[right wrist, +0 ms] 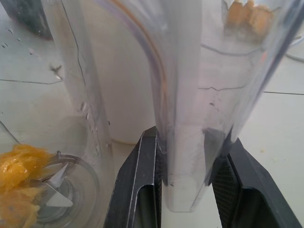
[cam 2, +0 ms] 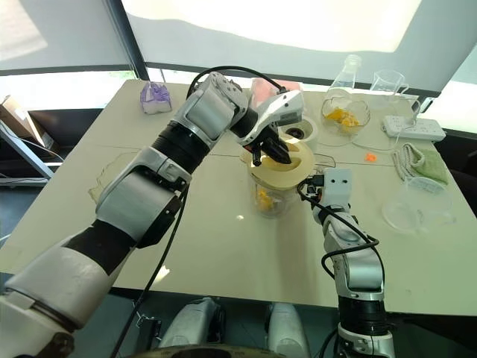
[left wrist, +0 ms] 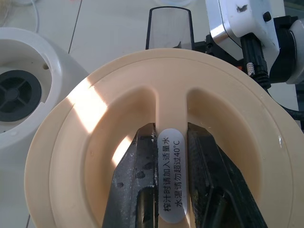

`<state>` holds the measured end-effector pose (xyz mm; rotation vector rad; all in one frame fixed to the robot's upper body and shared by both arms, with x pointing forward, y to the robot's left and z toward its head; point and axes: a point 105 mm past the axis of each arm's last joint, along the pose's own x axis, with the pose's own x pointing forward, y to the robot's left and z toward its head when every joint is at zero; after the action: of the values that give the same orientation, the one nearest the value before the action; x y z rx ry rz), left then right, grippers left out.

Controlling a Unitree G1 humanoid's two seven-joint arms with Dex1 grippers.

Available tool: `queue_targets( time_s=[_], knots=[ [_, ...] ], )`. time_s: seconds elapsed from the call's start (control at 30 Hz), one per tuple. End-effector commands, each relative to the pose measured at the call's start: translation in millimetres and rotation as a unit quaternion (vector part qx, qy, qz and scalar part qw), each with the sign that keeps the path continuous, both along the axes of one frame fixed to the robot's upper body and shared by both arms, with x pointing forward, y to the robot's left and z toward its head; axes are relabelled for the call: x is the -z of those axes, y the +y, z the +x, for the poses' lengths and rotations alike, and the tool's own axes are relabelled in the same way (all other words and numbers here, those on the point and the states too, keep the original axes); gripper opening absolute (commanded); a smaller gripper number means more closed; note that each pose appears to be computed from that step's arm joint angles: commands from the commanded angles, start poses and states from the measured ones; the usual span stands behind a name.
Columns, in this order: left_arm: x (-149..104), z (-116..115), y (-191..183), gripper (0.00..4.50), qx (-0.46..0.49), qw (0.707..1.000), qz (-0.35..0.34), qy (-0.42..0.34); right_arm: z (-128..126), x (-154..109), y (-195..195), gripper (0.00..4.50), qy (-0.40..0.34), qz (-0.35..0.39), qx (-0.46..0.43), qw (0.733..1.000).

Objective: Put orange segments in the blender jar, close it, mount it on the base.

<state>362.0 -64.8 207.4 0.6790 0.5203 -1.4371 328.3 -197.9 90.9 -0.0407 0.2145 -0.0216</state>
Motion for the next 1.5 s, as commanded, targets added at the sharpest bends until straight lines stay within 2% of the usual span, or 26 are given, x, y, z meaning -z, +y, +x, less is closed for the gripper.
queue_targets(
  time_s=[0.03, 0.2, 0.23, 0.3, 0.4, 0.47, 0.57, 0.7, 0.87, 0.97, 1.2, 1.3, 1.4, 1.43, 1.5],
  knots=[
    [68.1, 8.9, 20.6, 0.25, -0.069, 0.995, 0.072, 0.03, 5.0, -36.8, 6.4, 0.84, -0.071, -0.021, -0.012, 0.997],
    [63.9, 12.9, 20.9, 0.25, -0.032, 0.997, 0.073, -0.022, 5.5, -35.5, 5.5, 0.84, -0.069, -0.023, -0.013, 0.997],
    [62.8, 13.2, 20.5, 1.27, -0.029, 0.997, 0.071, -0.024, 5.6, -35.3, 5.0, 0.84, -0.069, -0.023, -0.014, 0.997],
    [60.8, 14.2, 19.3, 2.14, -0.031, 0.997, 0.065, -0.026, 5.9, -34.4, 4.0, 0.84, -0.068, -0.024, -0.014, 0.997],
    [56.9, 15.8, 18.4, 3.75, -0.024, 0.997, 0.059, -0.041, 6.5, -33.2, 3.5, 0.84, -0.067, -0.025, -0.015, 0.997],
    [45.7, 17.5, 16.4, 4.48, -0.012, 0.997, 0.046, -0.064, 5.7, -31.7, 3.5, 0.84, -0.065, -0.025, -0.017, 0.997],
    [20.1, 20.6, 11.8, 4.48, -0.002, 0.995, 0.019, -0.099, 3.4, -27.7, 2.3, 0.84, -0.06, -0.026, -0.019, 0.998],
    [-28.7, 20.9, 4.7, 4.48, 0.02, 0.987, -0.024, -0.156, 1.6, -20.7, 2.0, 0.84, -0.051, -0.028, -0.026, 0.998],
    [-81.6, 5.9, -2.4, 4.48, 0.06, 0.975, -0.069, -0.201, 1.1, -17.8, 1.1, 0.84, -0.049, -0.03, -0.031, 0.998],
    [-103.6, -8.3, -1.9, 4.48, 0.081, 0.971, -0.09, -0.207, 0.7, -16.5, 0.6, 0.84, -0.047, -0.032, -0.033, 0.998],
    [-127.7, -22.2, 16.5, 4.48, 0.091, 0.96, -0.109, -0.24, 0.1, -12.8, -2.7, 0.84, -0.041, -0.035, -0.031, 0.998],
    [-146.2, -9.8, 36.8, 4.48, 0.038, 0.956, -0.133, -0.26, -1.2, -13.1, -8.3, 0.84, -0.043, -0.041, -0.022, 0.998],
    [-152.9, 9.7, 61.8, 4.48, -0.029, 0.944, -0.195, -0.265, -1.2, -20.5, -15.0, 0.84, -0.059, -0.044, -0.016, 0.997],
    [-153.5, 13.0, 66.8, 4.48, -0.039, 0.939, -0.211, -0.27, -1.3, -22.4, -16.7, 0.84, -0.063, -0.045, -0.015, 0.997],
    [-134.7, 21.2, 90.9, 4.48, -0.078, 0.938, -0.237, -0.241, -2.6, -34.2, -20.3, 0.84, -0.082, -0.033, -0.012, 0.996]
  ],
)
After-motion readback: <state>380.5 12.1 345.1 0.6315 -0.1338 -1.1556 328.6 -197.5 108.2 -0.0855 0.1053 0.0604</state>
